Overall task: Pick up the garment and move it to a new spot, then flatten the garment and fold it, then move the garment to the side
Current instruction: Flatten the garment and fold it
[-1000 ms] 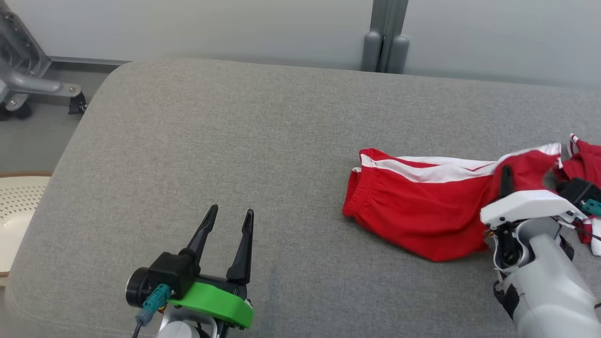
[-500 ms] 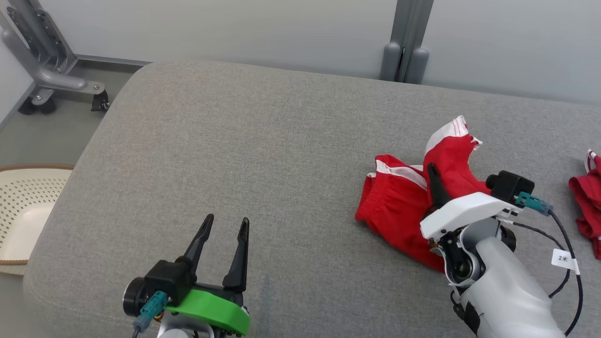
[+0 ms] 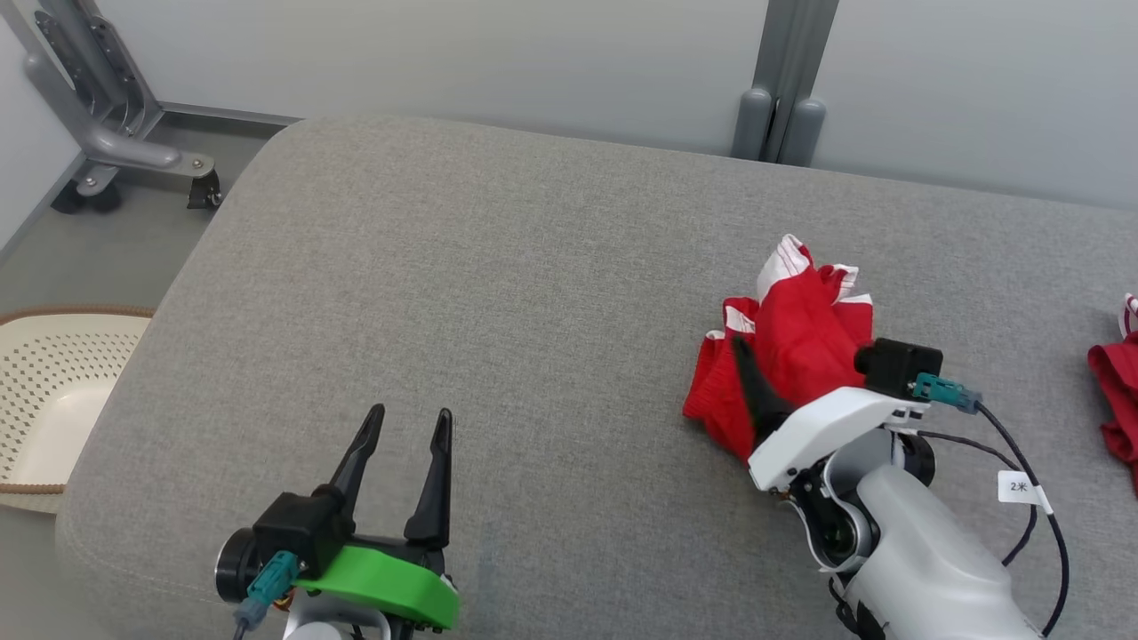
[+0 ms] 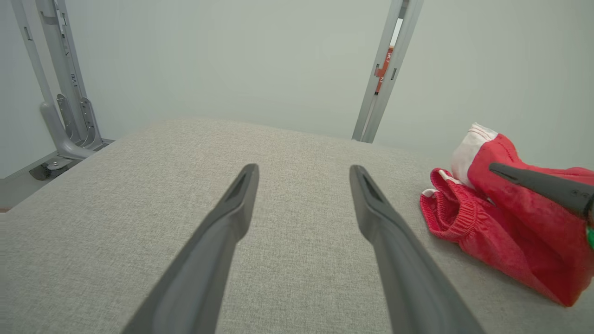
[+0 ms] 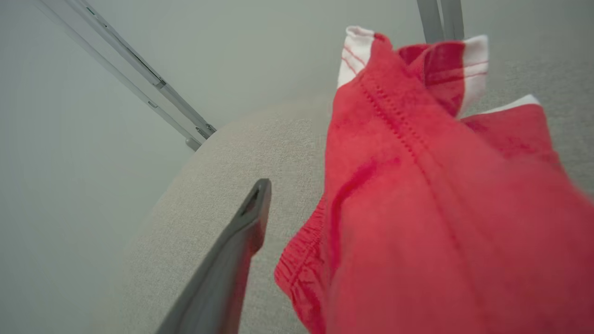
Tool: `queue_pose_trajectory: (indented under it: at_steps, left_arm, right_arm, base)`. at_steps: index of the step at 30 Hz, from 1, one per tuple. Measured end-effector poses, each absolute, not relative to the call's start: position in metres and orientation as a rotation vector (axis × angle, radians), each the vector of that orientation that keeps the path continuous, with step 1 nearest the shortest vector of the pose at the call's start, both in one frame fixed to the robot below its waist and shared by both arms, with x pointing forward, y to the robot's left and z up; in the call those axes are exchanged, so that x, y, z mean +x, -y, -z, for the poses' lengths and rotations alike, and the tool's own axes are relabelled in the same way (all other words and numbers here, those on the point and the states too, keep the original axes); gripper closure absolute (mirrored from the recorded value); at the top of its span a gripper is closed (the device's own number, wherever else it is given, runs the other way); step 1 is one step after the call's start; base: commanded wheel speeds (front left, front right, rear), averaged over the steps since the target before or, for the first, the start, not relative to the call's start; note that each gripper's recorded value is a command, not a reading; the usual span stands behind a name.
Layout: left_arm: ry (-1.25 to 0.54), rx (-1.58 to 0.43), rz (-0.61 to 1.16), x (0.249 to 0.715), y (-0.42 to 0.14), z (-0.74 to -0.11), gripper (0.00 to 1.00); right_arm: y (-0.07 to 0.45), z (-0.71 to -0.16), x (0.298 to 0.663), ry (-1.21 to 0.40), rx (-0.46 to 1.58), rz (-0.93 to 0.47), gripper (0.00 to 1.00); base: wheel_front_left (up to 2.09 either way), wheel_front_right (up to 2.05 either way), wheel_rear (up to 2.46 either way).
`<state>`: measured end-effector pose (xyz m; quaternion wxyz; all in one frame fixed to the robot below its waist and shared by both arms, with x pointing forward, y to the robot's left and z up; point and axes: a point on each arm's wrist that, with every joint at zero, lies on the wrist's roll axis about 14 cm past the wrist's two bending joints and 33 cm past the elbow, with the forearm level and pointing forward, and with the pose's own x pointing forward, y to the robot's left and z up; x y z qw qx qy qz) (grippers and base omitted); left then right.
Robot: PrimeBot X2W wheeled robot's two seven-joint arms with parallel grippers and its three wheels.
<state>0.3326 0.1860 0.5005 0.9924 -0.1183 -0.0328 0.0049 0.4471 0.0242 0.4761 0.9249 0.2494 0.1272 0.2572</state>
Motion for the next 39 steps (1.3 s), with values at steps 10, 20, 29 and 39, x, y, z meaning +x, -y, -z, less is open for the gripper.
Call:
queue_pose_trajectory:
  at_steps: [10, 20, 29, 39]
  left_arm:
    - [0.058, -0.238, -0.019, 0.332, -0.189, -0.498, 0.00]
    - [0.064, -0.237, -0.023, 0.335, -0.191, -0.500, 0.00]
    - [0.107, -0.224, 0.050, 0.350, -0.172, -0.515, 0.00]
    - [0.178, -0.228, 0.161, 0.370, -0.139, -0.541, 0.00]
  right_arm:
    - [-0.066, -0.481, 0.425, -0.250, 0.410, -0.701, 0.00]
    - [-0.085, -0.463, 0.400, -0.380, 0.382, -0.775, 0.00]
    - [-0.027, -0.493, 0.433, -0.164, 0.250, -0.690, 0.00]
    - [0.090, -0.539, 0.445, 0.109, 0.093, -0.403, 0.00]
  base:
    - [0.00, 0.00, 0.00]
    - [0.00, 0.00, 0.00]
    - [0.00, 0.00, 0.00]
    - [0.00, 0.00, 0.00]
